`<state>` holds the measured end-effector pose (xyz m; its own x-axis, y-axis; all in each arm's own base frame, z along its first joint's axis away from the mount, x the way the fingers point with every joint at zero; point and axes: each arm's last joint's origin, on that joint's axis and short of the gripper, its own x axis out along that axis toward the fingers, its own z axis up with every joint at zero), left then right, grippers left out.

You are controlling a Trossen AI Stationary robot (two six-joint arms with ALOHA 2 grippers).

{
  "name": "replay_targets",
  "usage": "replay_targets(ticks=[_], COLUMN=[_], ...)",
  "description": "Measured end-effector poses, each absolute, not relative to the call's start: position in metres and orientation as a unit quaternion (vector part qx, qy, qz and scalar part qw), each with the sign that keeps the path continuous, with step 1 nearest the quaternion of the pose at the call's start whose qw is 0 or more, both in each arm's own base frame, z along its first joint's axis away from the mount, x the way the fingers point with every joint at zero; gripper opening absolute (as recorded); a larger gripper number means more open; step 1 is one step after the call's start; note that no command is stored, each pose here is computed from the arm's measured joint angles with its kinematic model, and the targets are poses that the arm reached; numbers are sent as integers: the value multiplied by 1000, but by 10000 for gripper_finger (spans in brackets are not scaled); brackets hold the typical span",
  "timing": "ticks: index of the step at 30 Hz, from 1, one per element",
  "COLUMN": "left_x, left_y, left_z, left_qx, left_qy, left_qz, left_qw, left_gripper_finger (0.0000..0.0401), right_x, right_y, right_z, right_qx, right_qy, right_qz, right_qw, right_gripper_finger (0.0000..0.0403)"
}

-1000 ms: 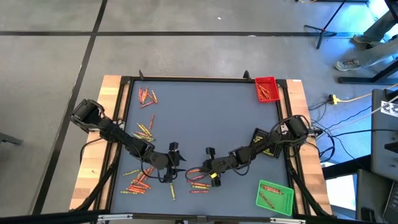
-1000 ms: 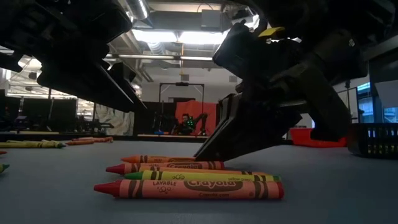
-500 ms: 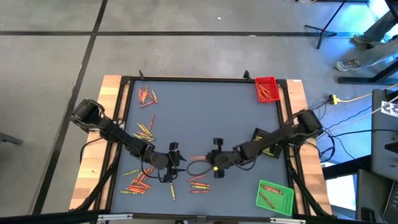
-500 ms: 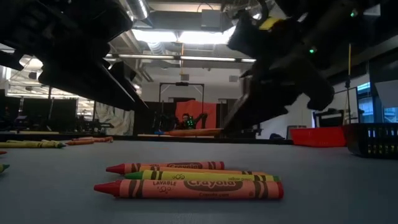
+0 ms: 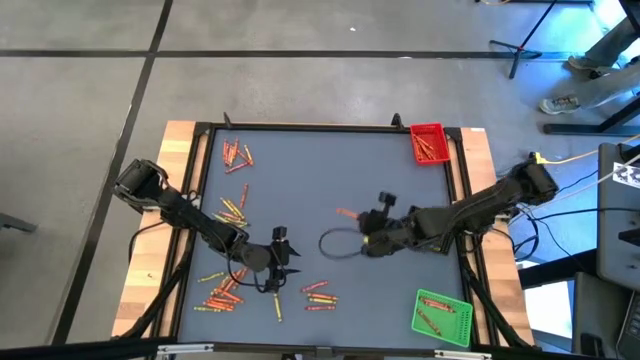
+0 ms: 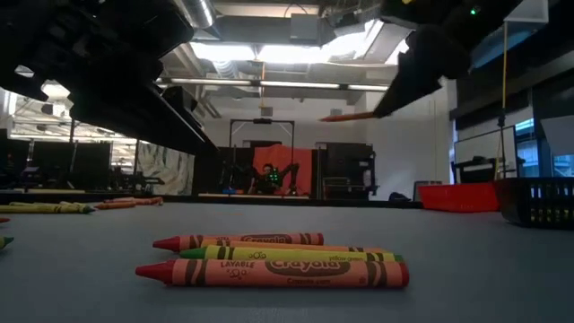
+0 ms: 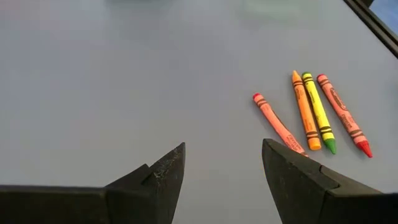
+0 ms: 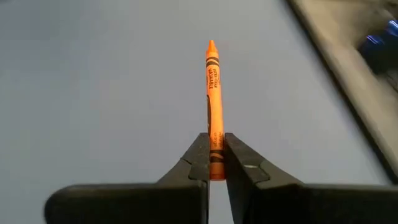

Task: Sort crayons
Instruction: Put the orange crayon into the red basket

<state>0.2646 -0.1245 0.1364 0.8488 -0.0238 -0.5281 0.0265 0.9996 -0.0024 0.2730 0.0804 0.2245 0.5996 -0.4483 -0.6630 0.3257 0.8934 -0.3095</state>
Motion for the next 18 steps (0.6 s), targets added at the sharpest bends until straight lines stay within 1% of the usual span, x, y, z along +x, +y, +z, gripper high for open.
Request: replay_targets(ticks=[6,11,18], left_x=[265,265,265], left_y=[-124,-124,-124], left_z=[136,136,136], left_qx=[3,3,4], left_qy=[275,274,274], left_qz=[-11,-10,-9], left_qw=[962,962,962], left_gripper_finger=[197,197,197], right_x=[245,225,209], right_y=[38,-2,-60], right_z=[248,258,257], right_qx=[-42,-18,28], right_qy=[394,401,422], right_qz=[-337,-439,-544], right_qw=[854,804,725], right_gripper_finger=[23,24,24])
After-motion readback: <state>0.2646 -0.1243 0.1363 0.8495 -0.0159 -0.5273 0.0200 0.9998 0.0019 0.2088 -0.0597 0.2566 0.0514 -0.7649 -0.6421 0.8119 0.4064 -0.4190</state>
